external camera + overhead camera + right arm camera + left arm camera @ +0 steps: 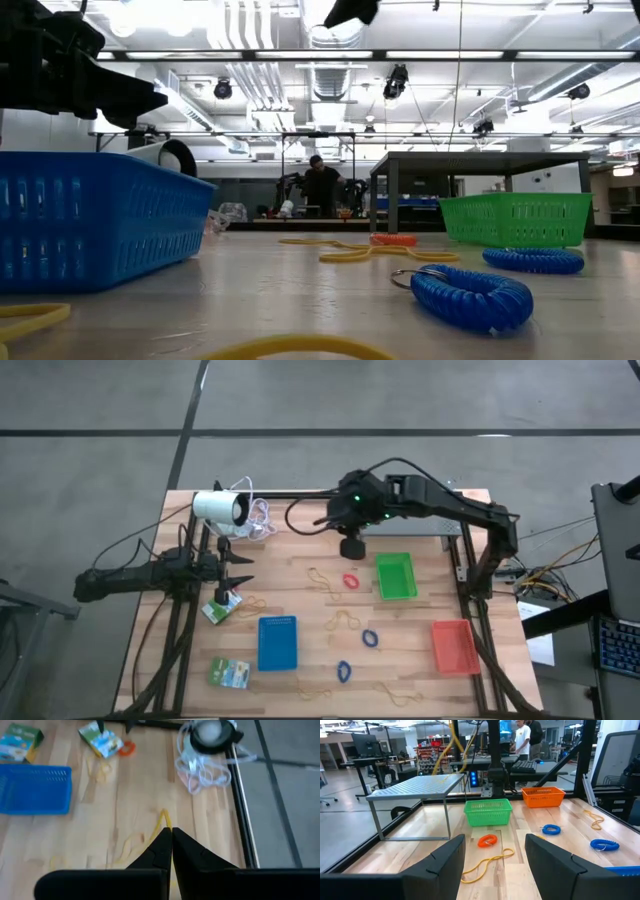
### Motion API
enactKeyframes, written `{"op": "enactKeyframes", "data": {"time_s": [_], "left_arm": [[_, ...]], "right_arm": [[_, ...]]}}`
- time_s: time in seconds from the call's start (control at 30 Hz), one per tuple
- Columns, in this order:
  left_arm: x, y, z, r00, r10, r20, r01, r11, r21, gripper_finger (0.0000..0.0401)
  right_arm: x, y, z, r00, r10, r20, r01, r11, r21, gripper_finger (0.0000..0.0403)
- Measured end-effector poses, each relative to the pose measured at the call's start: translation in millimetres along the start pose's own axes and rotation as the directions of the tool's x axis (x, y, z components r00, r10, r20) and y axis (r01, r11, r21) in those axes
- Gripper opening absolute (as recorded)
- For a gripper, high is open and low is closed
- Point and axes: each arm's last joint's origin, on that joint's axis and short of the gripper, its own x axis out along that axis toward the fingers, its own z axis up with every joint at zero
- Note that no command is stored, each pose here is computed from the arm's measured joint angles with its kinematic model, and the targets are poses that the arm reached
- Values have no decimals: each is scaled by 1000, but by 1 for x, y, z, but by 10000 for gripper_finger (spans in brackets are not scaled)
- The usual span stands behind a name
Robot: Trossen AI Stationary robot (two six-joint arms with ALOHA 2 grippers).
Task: Pick & Place Office Desk Supplies
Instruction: Put the yellow rubber band into the green bin
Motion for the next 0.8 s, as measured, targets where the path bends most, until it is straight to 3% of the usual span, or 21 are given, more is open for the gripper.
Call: {"op": "enactKeyframes", "data": {"time_s": [0.47,0.8], "left_arm": [[0,0,0,1000,0,0,0,1000,0,212],[0,0,0,1000,-1,0,1,1000,0,212]], "right_arm": [[-70,18,-41,987,29,-157,10,971,240,8],[-94,29,-89,978,0,-207,77,928,364,8]]}}
